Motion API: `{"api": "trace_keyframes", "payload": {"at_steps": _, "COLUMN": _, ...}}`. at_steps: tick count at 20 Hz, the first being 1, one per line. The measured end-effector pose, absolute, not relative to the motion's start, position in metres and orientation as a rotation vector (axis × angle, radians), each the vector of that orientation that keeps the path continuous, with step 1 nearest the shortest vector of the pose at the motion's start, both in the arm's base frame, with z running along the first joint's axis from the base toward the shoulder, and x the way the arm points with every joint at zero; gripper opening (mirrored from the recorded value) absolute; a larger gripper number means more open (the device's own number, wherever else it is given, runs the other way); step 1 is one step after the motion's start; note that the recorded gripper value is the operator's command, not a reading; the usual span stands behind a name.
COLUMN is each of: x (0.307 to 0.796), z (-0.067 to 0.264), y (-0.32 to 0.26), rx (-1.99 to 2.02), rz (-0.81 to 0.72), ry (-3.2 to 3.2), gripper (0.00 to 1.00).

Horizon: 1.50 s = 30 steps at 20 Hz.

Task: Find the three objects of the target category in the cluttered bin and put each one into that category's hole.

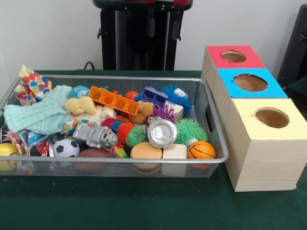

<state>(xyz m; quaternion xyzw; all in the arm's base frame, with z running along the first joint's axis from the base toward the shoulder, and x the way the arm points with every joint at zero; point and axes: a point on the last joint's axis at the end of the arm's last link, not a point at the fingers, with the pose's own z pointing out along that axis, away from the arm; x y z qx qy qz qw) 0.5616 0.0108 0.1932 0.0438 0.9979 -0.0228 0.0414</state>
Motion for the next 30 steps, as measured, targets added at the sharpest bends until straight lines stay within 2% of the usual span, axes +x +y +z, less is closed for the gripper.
{"api": "trace_keyframes", "payload": {"at_steps": 13, "x": 0.593, "z": 0.17, "y": -0.024, "rx": 0.157, "rz": -0.122, "ry": 2.973, "gripper": 1.0}}
{"api": "trace_keyframes", "payload": {"at_steps": 30, "x": 0.604, "z": 0.087, "y": -0.067, "rx": 0.201, "rz": -0.166, "ry": 2.901, "gripper": 1.0}}
